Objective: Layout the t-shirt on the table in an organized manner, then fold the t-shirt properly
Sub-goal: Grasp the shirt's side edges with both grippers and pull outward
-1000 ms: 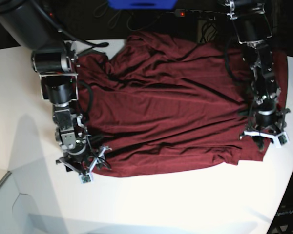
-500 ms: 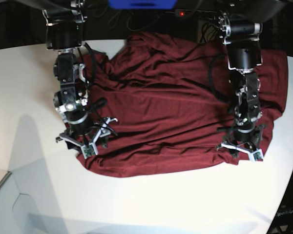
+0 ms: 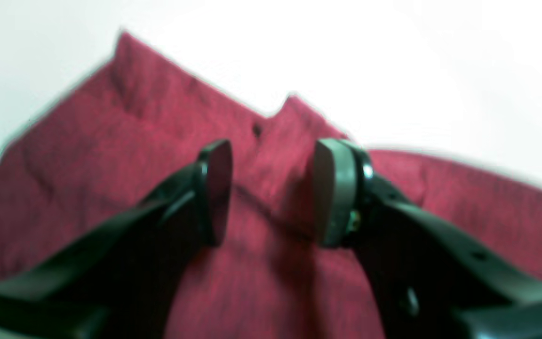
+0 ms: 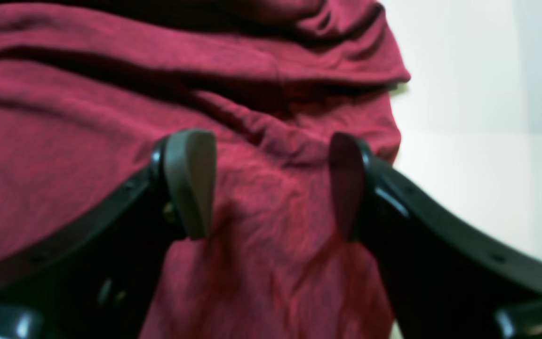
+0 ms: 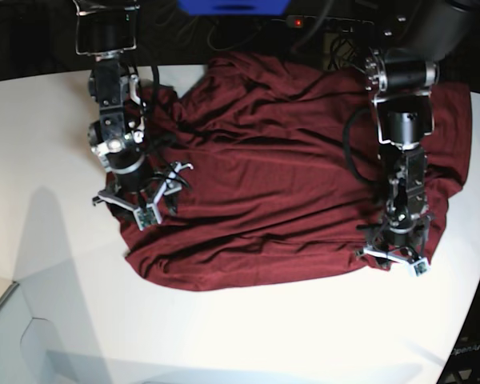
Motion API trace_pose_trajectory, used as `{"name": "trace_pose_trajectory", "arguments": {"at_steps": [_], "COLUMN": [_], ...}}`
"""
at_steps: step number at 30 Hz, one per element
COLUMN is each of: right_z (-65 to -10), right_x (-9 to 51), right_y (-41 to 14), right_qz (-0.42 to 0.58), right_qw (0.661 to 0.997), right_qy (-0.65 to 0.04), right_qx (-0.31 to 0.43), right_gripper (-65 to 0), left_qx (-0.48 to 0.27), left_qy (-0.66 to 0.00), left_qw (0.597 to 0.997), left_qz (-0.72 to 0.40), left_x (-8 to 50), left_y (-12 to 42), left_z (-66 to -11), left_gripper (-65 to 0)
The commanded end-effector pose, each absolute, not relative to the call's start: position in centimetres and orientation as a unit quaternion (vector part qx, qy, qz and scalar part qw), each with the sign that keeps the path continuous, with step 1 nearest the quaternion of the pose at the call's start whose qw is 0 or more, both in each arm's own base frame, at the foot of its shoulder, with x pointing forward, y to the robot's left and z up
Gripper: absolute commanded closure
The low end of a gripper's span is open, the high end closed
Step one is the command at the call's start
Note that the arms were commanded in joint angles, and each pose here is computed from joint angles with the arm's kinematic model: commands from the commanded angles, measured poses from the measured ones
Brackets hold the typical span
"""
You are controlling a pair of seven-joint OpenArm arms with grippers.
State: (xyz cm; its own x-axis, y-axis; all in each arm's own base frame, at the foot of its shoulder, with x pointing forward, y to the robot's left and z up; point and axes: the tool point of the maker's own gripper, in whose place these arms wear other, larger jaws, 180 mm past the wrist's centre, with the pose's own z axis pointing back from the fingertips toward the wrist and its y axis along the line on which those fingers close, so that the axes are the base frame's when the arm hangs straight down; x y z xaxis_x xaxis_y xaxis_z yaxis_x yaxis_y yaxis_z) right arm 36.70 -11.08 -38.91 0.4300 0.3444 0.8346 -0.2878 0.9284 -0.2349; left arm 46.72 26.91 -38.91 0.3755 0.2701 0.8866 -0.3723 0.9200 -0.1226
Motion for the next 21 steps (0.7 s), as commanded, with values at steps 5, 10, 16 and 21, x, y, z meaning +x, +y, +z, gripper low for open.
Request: {"name": "trace_pose_trajectory", "arguments": {"at_steps": [5, 10, 16, 21], "right_z": [-37.9, -38.1, -38.0, -38.2], "right_x": [36.6, 36.5, 36.5, 36.4], "right_y": [-12.3, -13.5, -13.5, -13.5], "right_qz": [0.174, 0.16, 0.161, 0.161], "right_qw": [0.837, 0.841, 0.841, 0.842], "right_qy": [-0.517, -0.514, -0.515, -0.513], "right_qx": [-0.037, -0.045, -0.045, -0.045], "right_gripper": [-37.8, -37.8, -37.8, -37.8], "left_qx": [0.058, 0.058, 0.057, 0.056], "left_qy": [-0.542, -0.526, -0.528, -0.551], "left_qw": [0.816, 0.826, 0.825, 0.81], "left_qz": [0.191, 0.194, 0.194, 0.192], "left_x": [47.6, 47.3, 47.4, 48.2], "left_y": [27.5, 27.4, 27.4, 27.5], "left_z": [-38.4, -39.7, -39.5, -37.6], "left_gripper": [-27.4, -24.3, -23.8, -11.8]}}
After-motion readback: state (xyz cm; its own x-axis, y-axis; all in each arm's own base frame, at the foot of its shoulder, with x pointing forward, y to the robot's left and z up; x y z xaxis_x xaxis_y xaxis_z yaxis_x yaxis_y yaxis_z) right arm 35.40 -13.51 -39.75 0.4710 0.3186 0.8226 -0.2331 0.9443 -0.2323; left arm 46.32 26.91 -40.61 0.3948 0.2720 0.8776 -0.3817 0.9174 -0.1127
